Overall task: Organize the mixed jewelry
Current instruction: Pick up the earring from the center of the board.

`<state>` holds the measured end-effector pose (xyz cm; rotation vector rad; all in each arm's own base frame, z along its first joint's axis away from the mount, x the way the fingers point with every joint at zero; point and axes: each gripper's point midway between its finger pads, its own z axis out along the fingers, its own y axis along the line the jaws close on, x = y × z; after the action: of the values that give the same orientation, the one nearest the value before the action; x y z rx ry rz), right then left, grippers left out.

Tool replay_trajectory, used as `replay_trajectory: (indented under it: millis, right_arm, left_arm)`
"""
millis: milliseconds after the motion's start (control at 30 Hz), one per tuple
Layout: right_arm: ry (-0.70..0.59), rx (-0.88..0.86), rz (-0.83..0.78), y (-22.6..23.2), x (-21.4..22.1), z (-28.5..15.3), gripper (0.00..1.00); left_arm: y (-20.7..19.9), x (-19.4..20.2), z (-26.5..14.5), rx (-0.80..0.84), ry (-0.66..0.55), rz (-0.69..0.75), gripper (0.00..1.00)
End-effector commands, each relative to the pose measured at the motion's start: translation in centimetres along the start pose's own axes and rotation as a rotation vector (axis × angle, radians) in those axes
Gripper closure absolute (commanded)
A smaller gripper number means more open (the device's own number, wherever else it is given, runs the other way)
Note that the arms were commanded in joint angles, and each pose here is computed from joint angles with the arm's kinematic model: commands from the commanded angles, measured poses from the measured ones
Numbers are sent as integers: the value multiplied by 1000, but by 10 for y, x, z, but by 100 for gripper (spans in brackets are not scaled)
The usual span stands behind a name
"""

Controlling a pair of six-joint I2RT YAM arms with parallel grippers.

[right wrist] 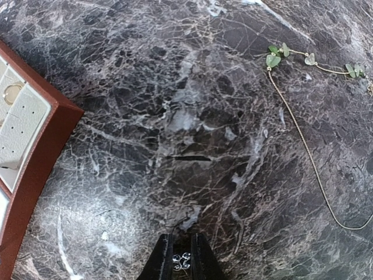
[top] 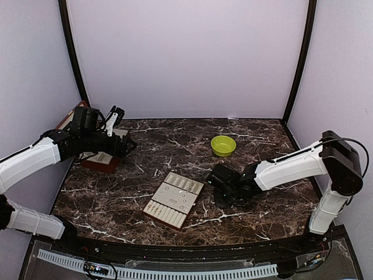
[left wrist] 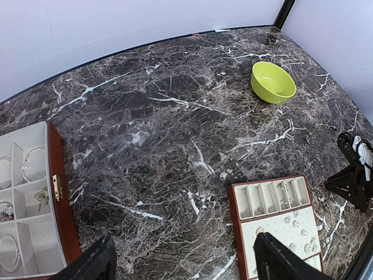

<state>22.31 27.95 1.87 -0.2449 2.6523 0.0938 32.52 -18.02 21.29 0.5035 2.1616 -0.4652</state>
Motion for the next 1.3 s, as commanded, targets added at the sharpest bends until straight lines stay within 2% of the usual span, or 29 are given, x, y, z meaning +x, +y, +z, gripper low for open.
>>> replay_trajectory:
  millis: [0, 167, 567, 800, 933, 1100, 1267]
  right_arm:
    - [20, 22, -12, -2, 6, 1, 87]
    - [18, 22, -9, -5, 8, -1, 89]
    - [-18, -36, 37, 2, -2, -15, 100]
    - [-41, -116, 86, 8, -7, -25, 100]
    - [-28, -96, 73, 0, -2, -22, 100]
    - [-16, -58, 10, -8, 3, -21, 82]
    - [-18, -49, -67, -11, 4, -22, 74]
  left_arm:
    - [-1, 3, -2, 8, 7, 11, 16]
    - [-1, 3, -2, 9, 7, 10, 16]
    - [-1, 4, -1, 10, 10, 8, 16]
    - [-1, 5, 0, 12, 15, 9, 16]
    - [-1, 5, 1, 11, 16, 7, 16]
    - [-1, 6, 2, 12, 21, 7, 16]
    - [-1, 7, 3, 14, 24, 7, 16]
